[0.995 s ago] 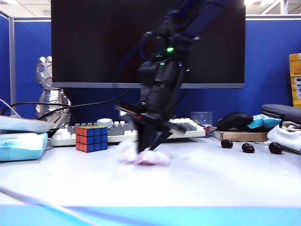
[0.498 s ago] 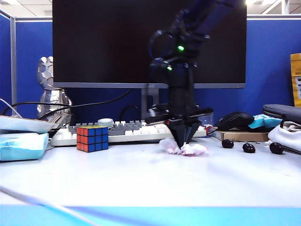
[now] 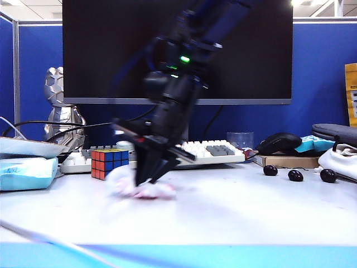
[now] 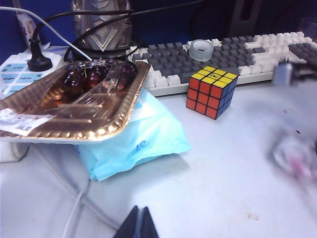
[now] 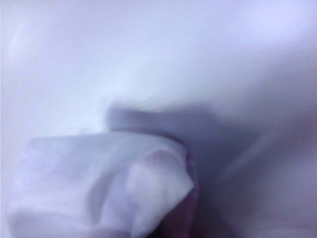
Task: Use the wet wipes on the table to wipe the cherry juice off the table, then put the wipes back on the table.
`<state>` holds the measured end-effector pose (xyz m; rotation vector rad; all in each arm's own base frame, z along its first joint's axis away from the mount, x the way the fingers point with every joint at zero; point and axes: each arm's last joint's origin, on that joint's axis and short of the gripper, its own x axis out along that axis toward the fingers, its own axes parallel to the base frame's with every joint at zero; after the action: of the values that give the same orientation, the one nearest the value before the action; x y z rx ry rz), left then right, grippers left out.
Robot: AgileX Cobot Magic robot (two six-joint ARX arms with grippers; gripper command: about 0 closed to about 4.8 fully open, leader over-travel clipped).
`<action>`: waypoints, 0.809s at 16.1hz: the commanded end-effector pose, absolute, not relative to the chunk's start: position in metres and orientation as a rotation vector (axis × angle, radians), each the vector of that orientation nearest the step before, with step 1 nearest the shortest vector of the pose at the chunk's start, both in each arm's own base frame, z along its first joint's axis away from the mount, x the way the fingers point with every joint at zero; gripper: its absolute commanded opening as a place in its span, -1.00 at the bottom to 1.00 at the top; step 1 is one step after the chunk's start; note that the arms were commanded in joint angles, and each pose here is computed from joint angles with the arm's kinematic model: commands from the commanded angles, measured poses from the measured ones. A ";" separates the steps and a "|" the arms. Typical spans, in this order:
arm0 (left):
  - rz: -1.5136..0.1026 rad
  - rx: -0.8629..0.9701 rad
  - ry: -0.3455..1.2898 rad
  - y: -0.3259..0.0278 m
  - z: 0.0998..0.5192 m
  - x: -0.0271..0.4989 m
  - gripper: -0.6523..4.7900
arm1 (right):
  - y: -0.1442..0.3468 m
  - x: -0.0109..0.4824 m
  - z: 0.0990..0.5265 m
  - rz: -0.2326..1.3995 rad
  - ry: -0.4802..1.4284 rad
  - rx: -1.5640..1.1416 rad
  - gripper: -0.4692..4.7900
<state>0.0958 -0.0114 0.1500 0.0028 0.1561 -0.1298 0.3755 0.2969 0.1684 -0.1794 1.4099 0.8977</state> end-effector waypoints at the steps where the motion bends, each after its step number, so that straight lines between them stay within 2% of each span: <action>1: -0.133 -0.001 0.164 -0.011 0.149 0.096 -0.77 | 0.336 0.324 0.168 1.094 1.472 -0.393 -0.84; 3: -0.133 -0.001 0.164 -0.011 0.149 0.096 -0.77 | 0.356 0.301 0.167 1.135 1.462 -0.481 -0.84; 5: -0.133 -0.001 0.164 -0.011 0.149 0.096 -0.77 | 0.365 0.294 0.164 1.036 1.398 -0.623 -0.84; 8: -0.133 -0.001 0.164 -0.011 0.149 0.096 -0.77 | 0.351 0.334 0.144 0.714 1.252 -0.709 -0.84; 10: -0.133 -0.001 0.164 -0.011 0.149 0.096 -0.77 | 0.334 0.361 0.142 0.571 1.182 -0.683 -0.84; 13: -0.133 -0.001 0.164 -0.011 0.149 0.096 -0.77 | 0.302 0.393 0.146 0.494 1.198 -0.529 -0.84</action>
<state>0.0958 -0.0114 0.1500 0.0028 0.1561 -0.1298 0.3919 0.3153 0.1684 -0.5256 1.0577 0.5248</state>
